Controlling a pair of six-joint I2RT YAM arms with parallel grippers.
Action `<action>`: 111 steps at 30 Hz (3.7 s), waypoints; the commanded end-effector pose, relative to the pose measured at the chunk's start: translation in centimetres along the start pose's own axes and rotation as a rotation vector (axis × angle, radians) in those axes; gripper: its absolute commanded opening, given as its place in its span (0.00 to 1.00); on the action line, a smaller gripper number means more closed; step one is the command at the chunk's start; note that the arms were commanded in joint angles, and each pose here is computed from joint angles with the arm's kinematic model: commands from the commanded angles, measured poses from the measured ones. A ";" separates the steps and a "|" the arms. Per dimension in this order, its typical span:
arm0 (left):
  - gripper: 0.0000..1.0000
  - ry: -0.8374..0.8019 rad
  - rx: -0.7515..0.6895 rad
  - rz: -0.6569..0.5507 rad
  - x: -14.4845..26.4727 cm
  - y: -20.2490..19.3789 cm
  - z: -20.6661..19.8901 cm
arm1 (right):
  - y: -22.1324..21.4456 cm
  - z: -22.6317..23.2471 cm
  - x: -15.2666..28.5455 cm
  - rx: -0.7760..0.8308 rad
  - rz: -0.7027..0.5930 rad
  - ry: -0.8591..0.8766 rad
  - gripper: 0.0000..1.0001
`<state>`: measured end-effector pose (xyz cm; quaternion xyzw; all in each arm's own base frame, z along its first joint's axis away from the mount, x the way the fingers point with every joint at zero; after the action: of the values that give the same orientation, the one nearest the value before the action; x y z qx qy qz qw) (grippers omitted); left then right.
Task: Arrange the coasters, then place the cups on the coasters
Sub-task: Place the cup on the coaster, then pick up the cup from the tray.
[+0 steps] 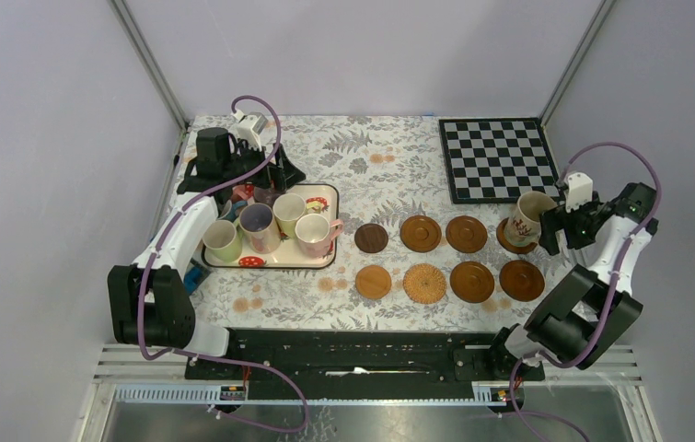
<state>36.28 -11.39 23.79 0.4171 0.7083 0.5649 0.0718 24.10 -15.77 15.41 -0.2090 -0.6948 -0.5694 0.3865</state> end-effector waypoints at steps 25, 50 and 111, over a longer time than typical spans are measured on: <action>0.99 0.087 0.025 -0.069 1.8 4.4 0.5 | 24.5 7.0 -0.3 0.125 -0.239 0.276 1.00; 0.95 0.197 -0.129 0.263 8.5 -0.8 2.1 | 27.8 24.1 -7.5 0.267 -0.188 0.666 1.00; 0.85 0.223 0.045 0.096 7.9 2.4 3.1 | 14.9 47.6 -16.0 1.147 -0.117 0.992 0.51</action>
<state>34.09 -3.61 25.95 0.4092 0.6932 0.5883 -0.0773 30.45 35.25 10.20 0.3444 -0.6318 -0.1626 0.6751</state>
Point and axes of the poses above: each gripper's point midway between its finger pads, its own x axis back along the fingers, its own z axis along the line the jaws close on, y = z × x, the point moved 4 cm from there along x, back along the fingers, and after that the axes turned 4 degrees about -x, right-handed, at the moved point
